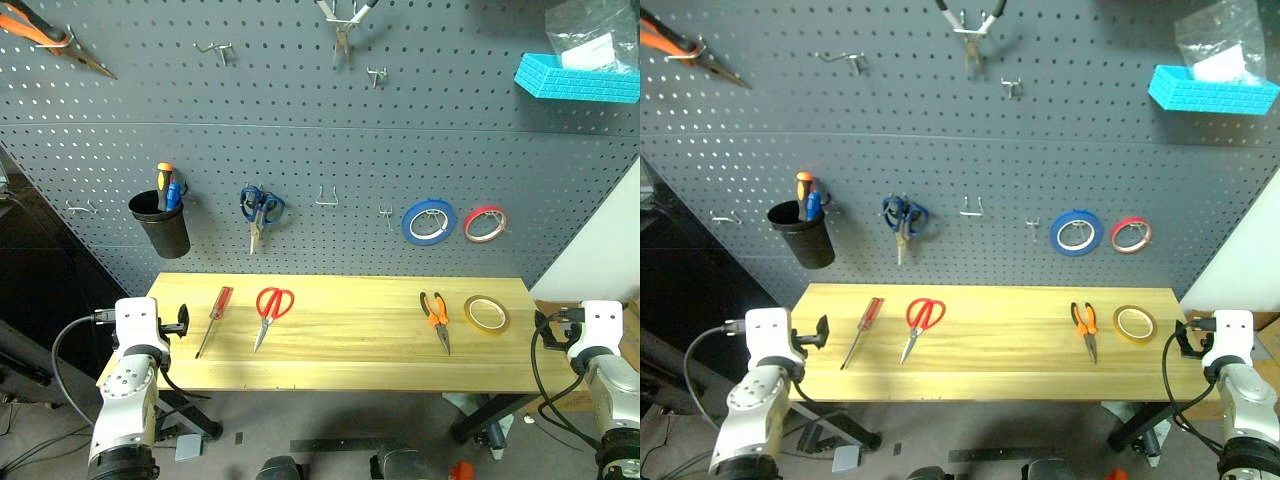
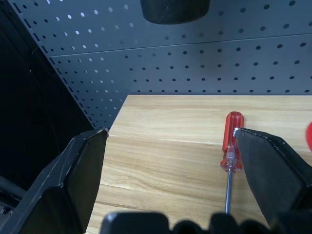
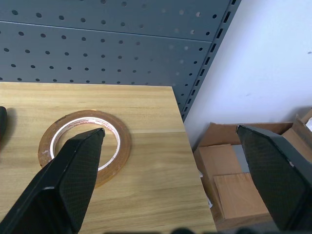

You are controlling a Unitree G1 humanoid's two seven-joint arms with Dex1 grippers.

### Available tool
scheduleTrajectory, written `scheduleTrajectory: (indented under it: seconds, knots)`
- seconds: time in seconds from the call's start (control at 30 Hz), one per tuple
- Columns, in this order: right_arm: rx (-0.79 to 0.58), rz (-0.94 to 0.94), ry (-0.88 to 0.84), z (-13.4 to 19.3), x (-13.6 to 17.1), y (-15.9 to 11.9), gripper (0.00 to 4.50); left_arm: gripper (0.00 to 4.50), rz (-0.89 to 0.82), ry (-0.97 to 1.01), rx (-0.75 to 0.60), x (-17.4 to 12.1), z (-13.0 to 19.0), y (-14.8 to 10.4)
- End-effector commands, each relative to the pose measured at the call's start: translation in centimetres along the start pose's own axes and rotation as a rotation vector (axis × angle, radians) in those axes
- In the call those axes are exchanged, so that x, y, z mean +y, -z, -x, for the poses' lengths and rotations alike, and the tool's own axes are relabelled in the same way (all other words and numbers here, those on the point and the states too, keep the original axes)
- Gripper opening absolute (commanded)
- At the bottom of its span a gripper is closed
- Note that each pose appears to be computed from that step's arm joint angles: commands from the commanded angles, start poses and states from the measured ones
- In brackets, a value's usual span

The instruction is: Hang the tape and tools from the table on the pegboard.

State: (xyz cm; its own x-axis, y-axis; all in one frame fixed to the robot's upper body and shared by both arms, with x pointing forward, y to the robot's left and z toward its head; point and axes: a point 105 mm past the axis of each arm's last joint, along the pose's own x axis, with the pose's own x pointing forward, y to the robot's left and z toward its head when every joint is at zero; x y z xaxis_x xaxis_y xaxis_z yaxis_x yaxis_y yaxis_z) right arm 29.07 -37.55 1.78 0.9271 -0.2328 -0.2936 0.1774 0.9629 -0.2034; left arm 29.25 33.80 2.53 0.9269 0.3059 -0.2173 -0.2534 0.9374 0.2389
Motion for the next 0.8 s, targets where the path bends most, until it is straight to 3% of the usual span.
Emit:
scheduleTrajectory:
  seconds: [0.03,0.2,0.4,0.6,0.8]
  knots:
    - [-0.077,0.011,0.009,-0.3,-0.3,-2.2,4.50,4.45,-0.048,-0.015,-0.068,0.8,0.1,-1.7]
    - [-0.083,0.011,-0.008,-0.4,0.2,-2.3,4.50,4.45,-0.074,-0.019,-0.080,0.7,0.4,-1.6]
    - [-0.064,0.016,-0.045,-0.3,1.1,-2.1,4.50,4.45,0.033,0.021,0.013,-0.1,0.4,-0.6]
    - [-0.173,0.000,-0.105,0.1,3.2,-5.8,4.50,4.45,-0.018,0.072,-0.109,-2.1,0.7,-5.0]
    - [-0.082,0.094,-0.187,0.0,5.4,-5.8,4.50,4.45,-0.106,0.242,-0.153,-6.6,0.6,-7.8]
